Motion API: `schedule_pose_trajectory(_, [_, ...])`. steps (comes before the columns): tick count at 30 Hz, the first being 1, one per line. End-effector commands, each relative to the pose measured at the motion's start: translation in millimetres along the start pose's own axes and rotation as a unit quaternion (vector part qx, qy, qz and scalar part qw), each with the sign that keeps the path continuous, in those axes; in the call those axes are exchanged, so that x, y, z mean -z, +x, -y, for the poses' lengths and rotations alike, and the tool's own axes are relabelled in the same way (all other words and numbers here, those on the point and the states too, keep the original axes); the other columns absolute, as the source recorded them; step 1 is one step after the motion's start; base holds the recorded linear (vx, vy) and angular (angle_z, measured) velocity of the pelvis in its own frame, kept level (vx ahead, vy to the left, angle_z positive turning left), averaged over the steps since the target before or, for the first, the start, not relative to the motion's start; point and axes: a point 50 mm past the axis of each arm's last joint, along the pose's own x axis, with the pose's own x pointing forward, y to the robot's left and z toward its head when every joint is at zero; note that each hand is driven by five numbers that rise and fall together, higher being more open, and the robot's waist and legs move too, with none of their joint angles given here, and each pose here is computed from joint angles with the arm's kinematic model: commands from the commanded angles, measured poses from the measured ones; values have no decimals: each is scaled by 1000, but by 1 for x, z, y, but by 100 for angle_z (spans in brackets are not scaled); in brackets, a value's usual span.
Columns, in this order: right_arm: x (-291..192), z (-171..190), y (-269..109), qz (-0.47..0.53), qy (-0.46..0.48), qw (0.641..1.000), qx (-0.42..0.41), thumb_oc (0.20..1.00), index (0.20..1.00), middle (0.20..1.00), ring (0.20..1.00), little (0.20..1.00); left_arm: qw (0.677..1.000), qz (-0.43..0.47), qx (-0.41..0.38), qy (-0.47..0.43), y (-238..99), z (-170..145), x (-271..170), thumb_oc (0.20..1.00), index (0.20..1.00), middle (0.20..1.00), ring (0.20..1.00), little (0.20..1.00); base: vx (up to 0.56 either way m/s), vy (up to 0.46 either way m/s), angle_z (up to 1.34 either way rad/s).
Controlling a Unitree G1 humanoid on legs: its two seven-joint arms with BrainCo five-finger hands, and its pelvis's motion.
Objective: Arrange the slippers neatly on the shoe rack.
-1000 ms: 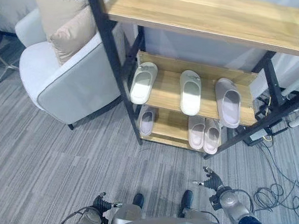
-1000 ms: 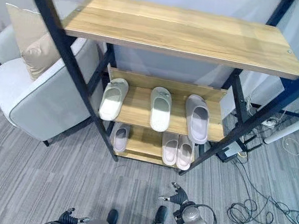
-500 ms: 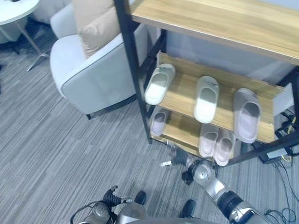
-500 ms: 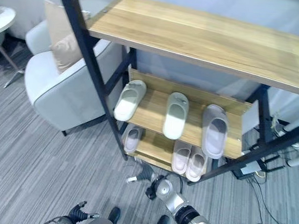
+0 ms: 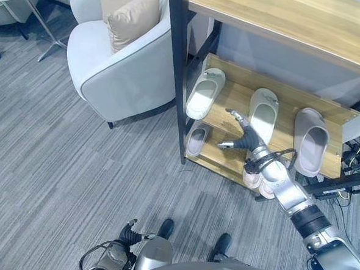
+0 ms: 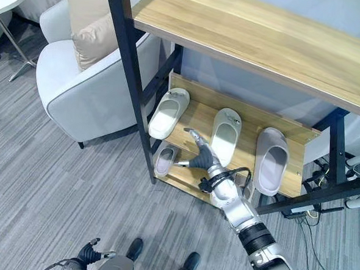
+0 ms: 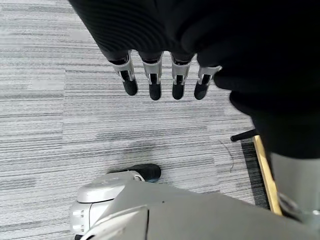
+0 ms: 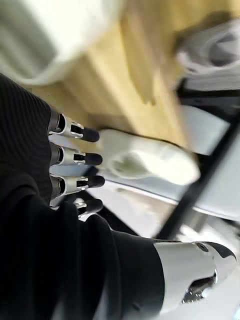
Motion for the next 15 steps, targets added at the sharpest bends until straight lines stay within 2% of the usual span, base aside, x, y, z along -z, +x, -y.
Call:
schedule_pose_trajectory(1, [-14, 24, 9, 51, -57, 995, 62, 1000, 1000, 1000, 1000, 1000, 999, -23, 20, 17, -2, 12, 8, 1000, 1000, 1000, 1000, 1000, 0, 0, 0])
schedule_pose_trajectory(5, [8, 81, 12, -1, -143, 974, 177, 1000, 1000, 1000, 1000, 1000, 1000, -6, 19, 21, -1, 12, 2, 1000, 1000, 1000, 1000, 1000, 5, 13, 3])
schedule_pose_trajectory(8, [14, 98, 14, -22, -148, 965, 215, 1000, 1000, 1000, 1000, 1000, 1000, 1, 19, 20, 0, 13, -3, 1000, 1000, 1000, 1000, 1000, -6, 26, 13])
schedule_pose_trajectory(11, [22, 131, 12, -51, -207, 939, 271, 1000, 1000, 1000, 1000, 1000, 1000, 14, 20, 18, 1, 17, -11, 1000, 1000, 1000, 1000, 1000, 6, 36, 15])
schedule_pose_trajectory(15, [32, 148, 10, -87, -217, 922, 308, 1000, 1000, 1000, 1000, 1000, 1000, 13, 12, 10, 2, 17, -13, 1000, 1000, 1000, 1000, 1000, 26, 19, 1])
